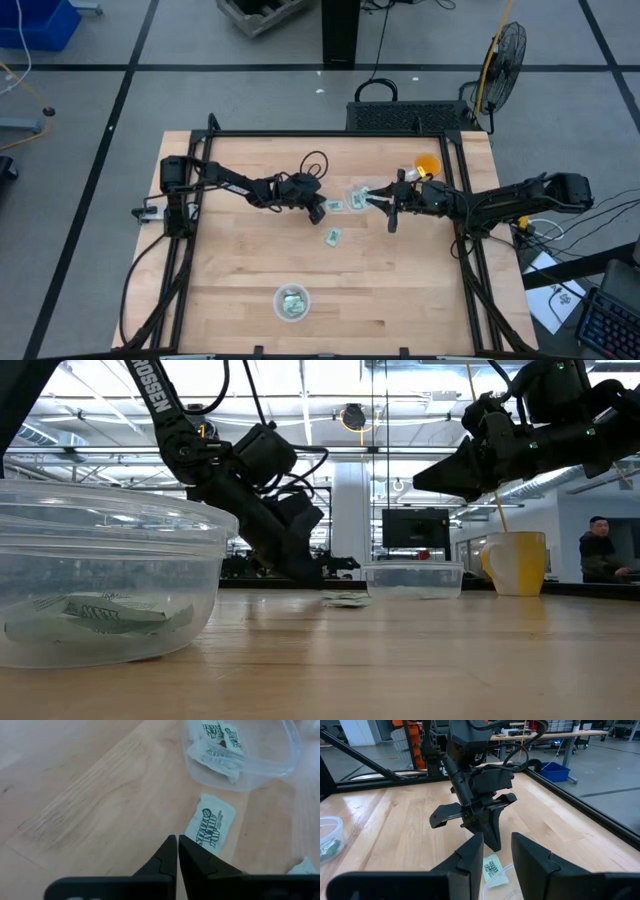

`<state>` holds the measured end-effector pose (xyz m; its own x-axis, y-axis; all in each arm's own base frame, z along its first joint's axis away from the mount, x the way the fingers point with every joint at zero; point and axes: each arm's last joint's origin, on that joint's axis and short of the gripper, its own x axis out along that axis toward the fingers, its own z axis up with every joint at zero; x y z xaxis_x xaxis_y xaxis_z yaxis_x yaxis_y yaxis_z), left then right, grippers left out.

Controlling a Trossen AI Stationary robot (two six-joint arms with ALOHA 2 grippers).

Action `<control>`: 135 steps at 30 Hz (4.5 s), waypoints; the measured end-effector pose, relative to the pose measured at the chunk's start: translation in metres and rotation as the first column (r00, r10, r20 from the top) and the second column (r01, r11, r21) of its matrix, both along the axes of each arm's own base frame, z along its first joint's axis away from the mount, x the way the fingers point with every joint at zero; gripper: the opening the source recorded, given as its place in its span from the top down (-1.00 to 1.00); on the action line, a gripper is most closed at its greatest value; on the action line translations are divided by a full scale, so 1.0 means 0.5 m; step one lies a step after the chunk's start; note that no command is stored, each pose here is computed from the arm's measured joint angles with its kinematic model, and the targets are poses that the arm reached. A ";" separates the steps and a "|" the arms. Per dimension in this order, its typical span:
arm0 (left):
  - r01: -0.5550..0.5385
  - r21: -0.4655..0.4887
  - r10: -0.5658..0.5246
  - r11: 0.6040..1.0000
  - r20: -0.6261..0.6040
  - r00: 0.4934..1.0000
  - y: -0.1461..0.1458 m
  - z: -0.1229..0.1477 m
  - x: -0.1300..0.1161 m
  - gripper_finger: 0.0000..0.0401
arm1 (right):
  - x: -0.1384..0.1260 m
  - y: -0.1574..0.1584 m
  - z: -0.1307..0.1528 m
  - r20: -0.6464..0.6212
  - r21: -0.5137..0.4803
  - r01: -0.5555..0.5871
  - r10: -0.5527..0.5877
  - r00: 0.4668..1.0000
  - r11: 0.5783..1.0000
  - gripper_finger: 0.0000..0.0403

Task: Pick and place Stevia / Truvia into bins
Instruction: Put the stevia packet into the transparent container

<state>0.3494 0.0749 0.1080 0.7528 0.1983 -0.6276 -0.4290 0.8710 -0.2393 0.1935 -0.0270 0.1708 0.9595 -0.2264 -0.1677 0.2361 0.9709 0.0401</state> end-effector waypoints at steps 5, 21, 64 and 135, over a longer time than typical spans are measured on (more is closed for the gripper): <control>0.021 -0.016 -0.021 1.000 -0.001 1.000 -0.002 -0.001 0.000 0.65 | 0.000 0.000 0.000 -0.001 -0.005 -0.001 0.001 1.000 1.000 0.54; -0.014 -0.066 0.017 0.998 0.035 0.999 0.000 -0.018 0.007 0.06 | 0.000 0.000 0.000 -0.010 -0.043 -0.008 0.007 1.000 0.999 0.54; 0.065 -0.089 -0.059 0.994 0.069 0.996 0.000 -0.009 0.009 0.49 | 0.000 0.000 0.000 -0.011 -0.043 -0.008 0.008 1.000 0.999 0.54; -0.071 -0.241 0.090 0.968 0.070 0.993 -0.051 -0.030 0.021 0.95 | 0.001 0.000 0.004 0.013 -0.046 -0.007 0.007 1.000 0.999 0.54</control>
<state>0.3597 0.0492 0.0928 0.7903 0.1124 -0.6023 -0.4662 0.7482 -0.4721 0.1938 -0.0271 0.1730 0.9631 -0.2267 -0.1448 0.2288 0.9735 -0.0018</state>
